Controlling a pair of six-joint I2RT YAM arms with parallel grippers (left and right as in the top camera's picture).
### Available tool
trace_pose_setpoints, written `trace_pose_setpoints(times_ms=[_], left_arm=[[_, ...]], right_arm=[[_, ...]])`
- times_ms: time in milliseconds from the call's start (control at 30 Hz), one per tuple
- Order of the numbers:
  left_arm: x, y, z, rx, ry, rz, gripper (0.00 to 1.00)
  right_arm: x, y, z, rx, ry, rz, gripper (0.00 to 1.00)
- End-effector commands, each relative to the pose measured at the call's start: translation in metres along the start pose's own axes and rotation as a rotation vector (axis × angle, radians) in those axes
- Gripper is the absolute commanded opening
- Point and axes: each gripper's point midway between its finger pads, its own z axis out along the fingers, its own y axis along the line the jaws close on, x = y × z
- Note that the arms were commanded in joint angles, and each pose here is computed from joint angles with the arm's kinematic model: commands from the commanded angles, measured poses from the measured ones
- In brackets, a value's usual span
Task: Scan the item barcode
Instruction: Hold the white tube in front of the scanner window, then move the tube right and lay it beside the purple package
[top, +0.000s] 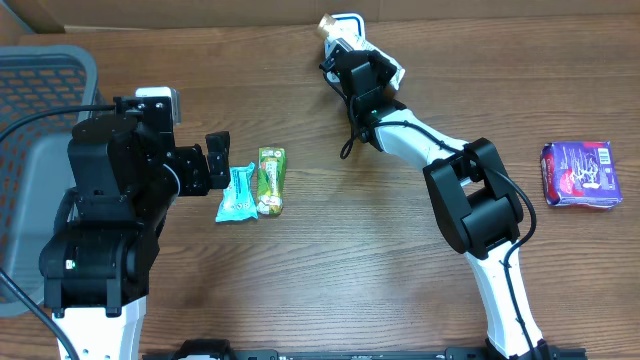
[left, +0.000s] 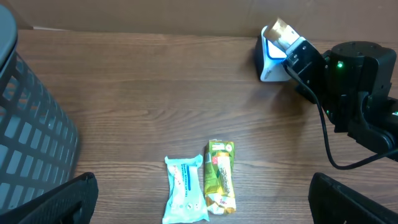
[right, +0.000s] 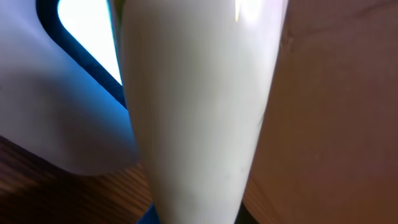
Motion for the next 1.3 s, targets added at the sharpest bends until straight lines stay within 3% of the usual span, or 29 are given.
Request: trace_pose_setpoints(times_ms=[0, 233, 467, 633, 767, 833, 1000, 1133, 1267], left_arm=[[-0.006, 0.000, -0.005, -0.002, -0.021, 0.009, 0.99], [-0.006, 0.000, -0.005, -0.002, -0.021, 0.009, 1.00], [-0.005, 0.000, -0.005, -0.002, -0.020, 0.009, 1.00], [-0.006, 0.000, -0.005, -0.002, -0.020, 0.009, 1.00], [-0.006, 0.000, -0.005, -0.002, -0.021, 0.009, 1.00], [-0.006, 0.000, -0.005, -0.002, -0.021, 0.009, 1.00], [-0.006, 0.000, -0.005, -0.002, -0.021, 0.009, 1.00], [-0.006, 0.000, -0.005, -0.002, -0.021, 0.009, 0.99], [-0.006, 0.000, -0.005, -0.002, -0.021, 0.009, 0.99]], right_arm=[[-0.010, -0.033, -0.008, 0.089, 0.006, 0.050, 0.04], [-0.017, -0.034, -0.020, 0.091, 0.009, 0.037, 0.04], [-0.051, -0.061, -0.073, 0.014, -0.062, 0.074, 0.04], [-0.062, -0.084, -0.140, -0.221, -0.119, 0.285, 0.04], [-0.058, -0.103, -0.205, -0.490, -0.122, 0.605, 0.04], [-0.040, -0.117, -0.221, -0.546, -0.047, 0.782, 0.04], [0.057, -0.138, -0.222, -0.481, 0.364, 1.206, 0.04], [0.137, -0.132, -0.199, -0.358, 0.642, 1.386, 0.04], [0.207, -0.118, -0.162, -0.219, 0.795, 1.570, 0.04]])
